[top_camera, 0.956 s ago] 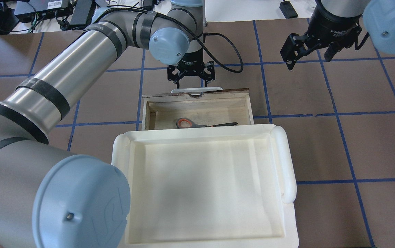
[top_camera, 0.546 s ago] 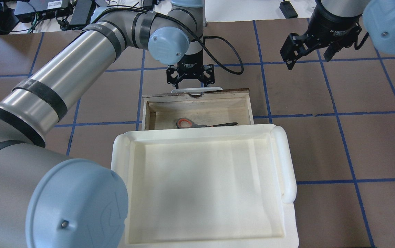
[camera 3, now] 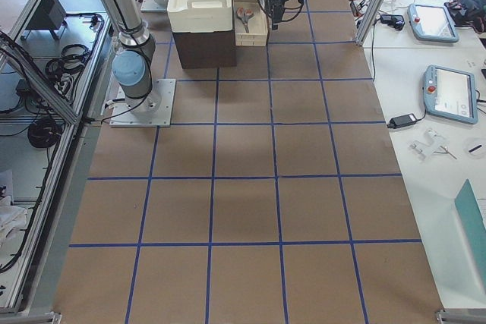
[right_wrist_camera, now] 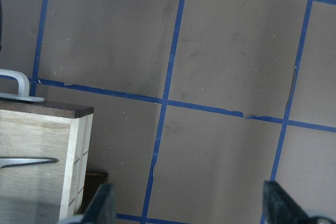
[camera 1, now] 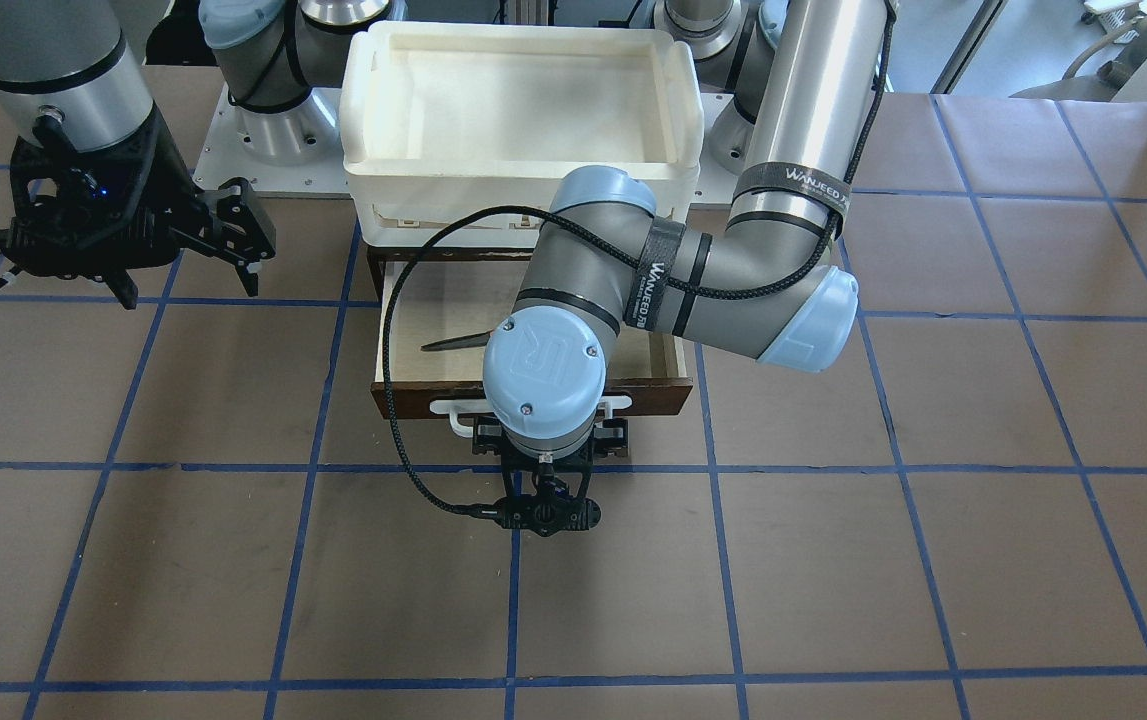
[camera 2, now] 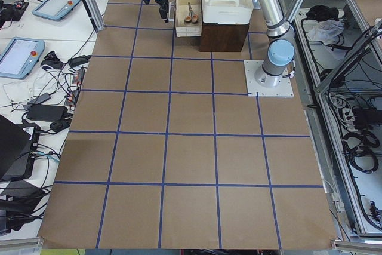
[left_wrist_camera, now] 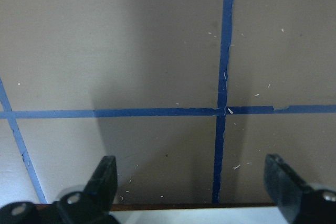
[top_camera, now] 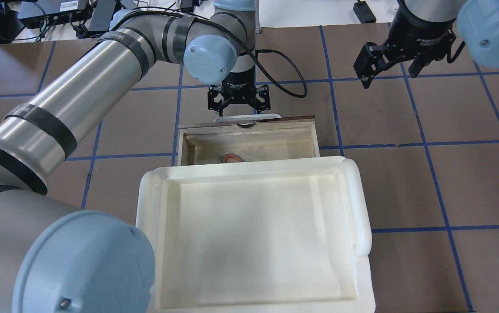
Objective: Put scissors in drawer and close it
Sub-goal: 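Push the drawer front with the left gripper away from the robot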
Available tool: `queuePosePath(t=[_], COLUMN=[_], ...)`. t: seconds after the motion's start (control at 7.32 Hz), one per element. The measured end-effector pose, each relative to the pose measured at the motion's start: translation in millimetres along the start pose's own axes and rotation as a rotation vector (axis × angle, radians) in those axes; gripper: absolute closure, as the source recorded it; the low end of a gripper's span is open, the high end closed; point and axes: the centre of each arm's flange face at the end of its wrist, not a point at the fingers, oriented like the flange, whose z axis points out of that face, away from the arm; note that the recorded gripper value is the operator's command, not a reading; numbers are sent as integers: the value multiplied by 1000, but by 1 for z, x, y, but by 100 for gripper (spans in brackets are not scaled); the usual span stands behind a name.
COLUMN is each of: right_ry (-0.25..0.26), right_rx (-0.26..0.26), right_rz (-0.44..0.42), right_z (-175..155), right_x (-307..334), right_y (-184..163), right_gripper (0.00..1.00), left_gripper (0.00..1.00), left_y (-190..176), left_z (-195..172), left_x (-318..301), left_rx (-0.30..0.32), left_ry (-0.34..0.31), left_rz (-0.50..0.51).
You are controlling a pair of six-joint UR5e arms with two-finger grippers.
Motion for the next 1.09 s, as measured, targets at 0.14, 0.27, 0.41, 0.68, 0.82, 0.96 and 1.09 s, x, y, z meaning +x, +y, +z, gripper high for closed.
queuePosePath(t=[0.14, 0.27, 0.41, 0.68, 0.82, 0.96, 1.09], right_ry=[0, 0, 1, 1, 1, 2, 2], right_rx=[-1, -1, 1, 6, 7, 8, 9], right_rz=[0, 0, 0, 0, 0, 0, 0], right_z=[0, 0, -1, -1, -1, -1, -1], right_x=[0, 0, 0, 0, 0, 0, 0], right_y=[0, 1, 0, 0, -1, -1, -1], right_gripper=[0, 0, 0, 0, 0, 0, 0], left_gripper=[0, 0, 0, 0, 0, 0, 0], left_y=[3, 6, 8, 14, 21, 27, 33], left_z=[-3, -5, -6, -5, -5, -4, -4], left_x=[-1, -2, -3, -5, -7, -9, -10], left_rx=[-4, -12, -22, -36, -43, -49, -54], left_ry=[-1, -5, -10, -16, -18, -19, -20], left_rz=[0, 0, 1, 1, 0, 0, -1])
